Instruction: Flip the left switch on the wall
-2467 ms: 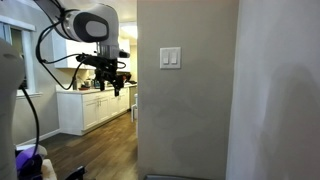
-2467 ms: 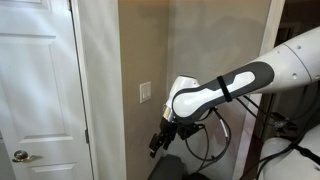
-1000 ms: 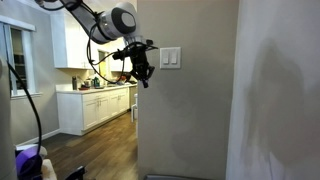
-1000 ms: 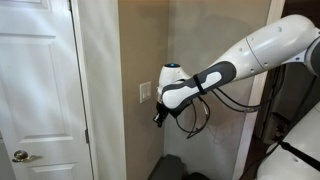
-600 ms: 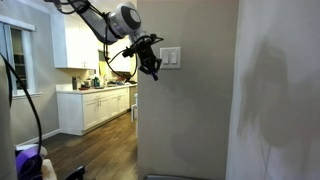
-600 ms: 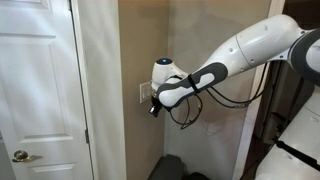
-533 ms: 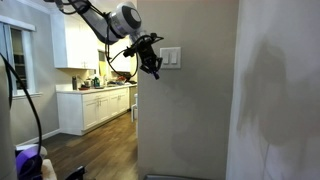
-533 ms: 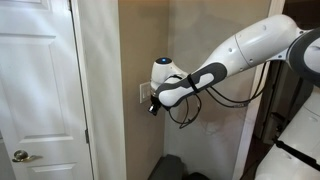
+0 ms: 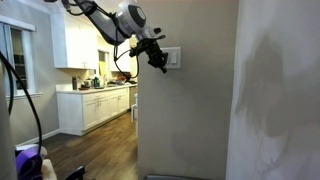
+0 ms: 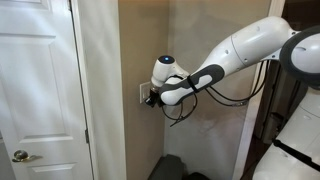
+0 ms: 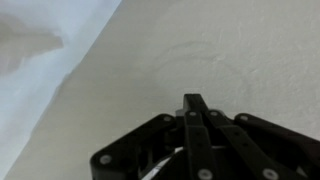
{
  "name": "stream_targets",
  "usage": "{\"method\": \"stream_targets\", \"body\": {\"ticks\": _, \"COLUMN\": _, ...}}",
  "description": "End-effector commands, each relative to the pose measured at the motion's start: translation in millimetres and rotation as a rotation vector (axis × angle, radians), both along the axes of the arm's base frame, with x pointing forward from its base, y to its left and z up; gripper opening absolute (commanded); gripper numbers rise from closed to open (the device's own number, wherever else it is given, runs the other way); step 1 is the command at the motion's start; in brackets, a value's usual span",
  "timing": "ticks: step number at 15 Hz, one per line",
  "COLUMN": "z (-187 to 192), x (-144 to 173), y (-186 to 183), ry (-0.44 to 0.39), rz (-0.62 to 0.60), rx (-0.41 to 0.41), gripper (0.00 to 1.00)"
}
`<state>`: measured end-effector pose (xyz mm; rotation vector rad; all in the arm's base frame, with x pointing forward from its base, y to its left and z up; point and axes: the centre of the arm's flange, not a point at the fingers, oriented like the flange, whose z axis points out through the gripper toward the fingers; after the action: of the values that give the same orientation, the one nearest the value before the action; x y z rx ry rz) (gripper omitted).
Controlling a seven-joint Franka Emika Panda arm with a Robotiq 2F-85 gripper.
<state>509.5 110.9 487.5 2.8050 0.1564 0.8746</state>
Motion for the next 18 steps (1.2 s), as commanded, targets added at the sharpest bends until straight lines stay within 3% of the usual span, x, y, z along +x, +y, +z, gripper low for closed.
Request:
{"method": "stream_targets", "body": {"ticks": 1, "z": -4, "x": 11, "y": 0, "ry": -0.074, "rz": -0.082, "rx": 0.038, "gripper": 0.00}}
{"method": "stream_targets", "body": {"ticks": 8, "z": 13, "x": 19, "y": 5, "ry": -0.150, "rz": -0.145, "rx": 0.091, "gripper": 0.00}}
{"method": "stream_targets", "body": {"ticks": 18, "z": 31, "x": 19, "y": 13, "ry": -0.206, "rz": -0.143, "rx": 0.142, "gripper": 0.00}}
